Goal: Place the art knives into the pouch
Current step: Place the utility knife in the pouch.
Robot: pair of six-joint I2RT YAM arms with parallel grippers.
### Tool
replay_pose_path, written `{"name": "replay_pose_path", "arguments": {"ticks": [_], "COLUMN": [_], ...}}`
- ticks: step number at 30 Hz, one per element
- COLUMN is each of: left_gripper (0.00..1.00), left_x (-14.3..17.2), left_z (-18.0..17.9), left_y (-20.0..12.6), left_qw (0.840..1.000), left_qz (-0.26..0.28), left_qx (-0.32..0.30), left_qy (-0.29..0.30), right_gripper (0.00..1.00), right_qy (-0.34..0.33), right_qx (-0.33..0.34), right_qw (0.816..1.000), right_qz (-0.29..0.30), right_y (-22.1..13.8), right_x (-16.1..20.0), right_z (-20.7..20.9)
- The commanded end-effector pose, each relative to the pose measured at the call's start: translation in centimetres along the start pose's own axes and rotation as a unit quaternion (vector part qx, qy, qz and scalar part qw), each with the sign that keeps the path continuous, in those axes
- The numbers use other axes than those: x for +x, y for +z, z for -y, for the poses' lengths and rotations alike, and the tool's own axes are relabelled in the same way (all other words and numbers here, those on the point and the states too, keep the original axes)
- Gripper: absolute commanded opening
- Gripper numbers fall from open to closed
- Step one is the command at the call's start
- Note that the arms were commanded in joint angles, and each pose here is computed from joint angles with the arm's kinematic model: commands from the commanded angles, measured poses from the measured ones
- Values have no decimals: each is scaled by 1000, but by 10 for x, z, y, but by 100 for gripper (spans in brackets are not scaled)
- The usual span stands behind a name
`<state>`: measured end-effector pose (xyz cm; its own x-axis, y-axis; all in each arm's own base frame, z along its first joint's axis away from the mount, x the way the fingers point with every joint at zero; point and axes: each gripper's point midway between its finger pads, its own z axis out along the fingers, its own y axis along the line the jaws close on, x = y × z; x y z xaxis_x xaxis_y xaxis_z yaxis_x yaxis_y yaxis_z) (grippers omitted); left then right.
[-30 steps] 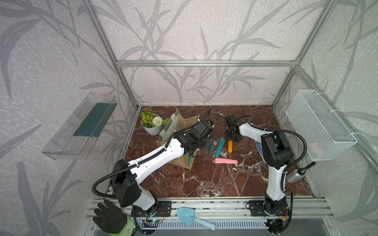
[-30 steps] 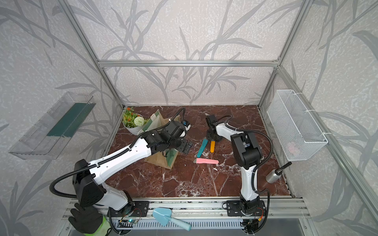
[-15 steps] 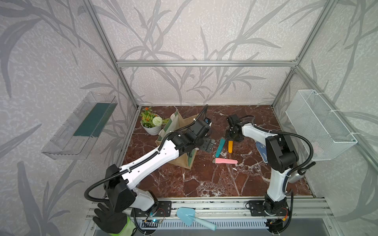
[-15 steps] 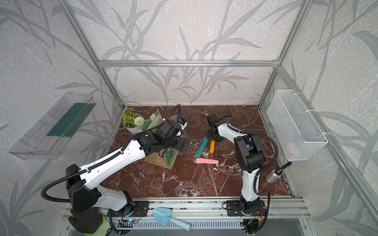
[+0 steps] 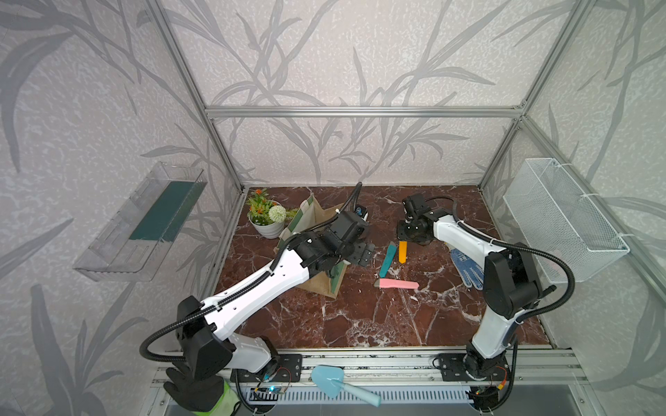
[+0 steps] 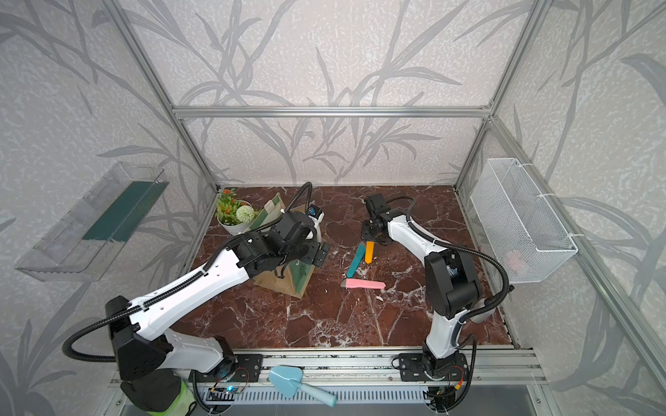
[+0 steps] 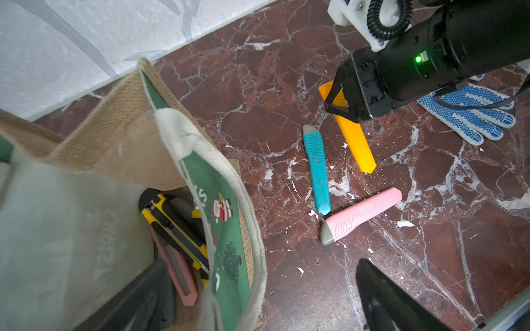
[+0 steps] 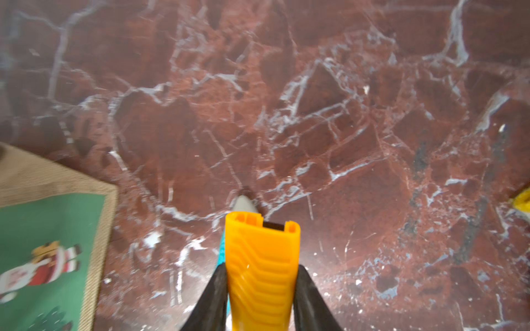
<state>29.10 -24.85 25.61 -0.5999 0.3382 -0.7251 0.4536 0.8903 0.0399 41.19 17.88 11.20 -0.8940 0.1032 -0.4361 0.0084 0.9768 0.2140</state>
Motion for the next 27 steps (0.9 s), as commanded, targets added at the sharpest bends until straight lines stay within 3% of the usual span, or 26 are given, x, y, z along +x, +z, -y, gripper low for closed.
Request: {"name": "replay_pose_path", "arguments": {"ticks": [1,6,9,15,20,27], "left_gripper": [99,99,99,99,99,99], "left_x": [-5,-5,5,28,40,48], "left_z": [-25,-54,-78,-102,-103,-104], "left_y": [-31,-65,-79,-93,-89,-84], "left_qw": [999,995,991,989,988,988], "left_qz": [33,72,86,95,91,88], "left_qx": [-20,4,2,-26,-26,-28], "left_qy": [-7,-63,-100,-109,-122,-128], "right_gripper": [22,22,22,22,21,21], "right_qy": [-24,-62,-93,-144,-172,-210], "right_qx": [-45,-91,-130,-217,-286,-306], "right_qw": [998,992,981,955,934,921], "right_qz": [39,68,107,142,131,114], "right_y": [-47,-84,-126,-182,-195,-183], "right_x": [-20,-33,-42,-47,-42,-39], "right_z": [-35,-79,-112,-181,-235,-294]}}
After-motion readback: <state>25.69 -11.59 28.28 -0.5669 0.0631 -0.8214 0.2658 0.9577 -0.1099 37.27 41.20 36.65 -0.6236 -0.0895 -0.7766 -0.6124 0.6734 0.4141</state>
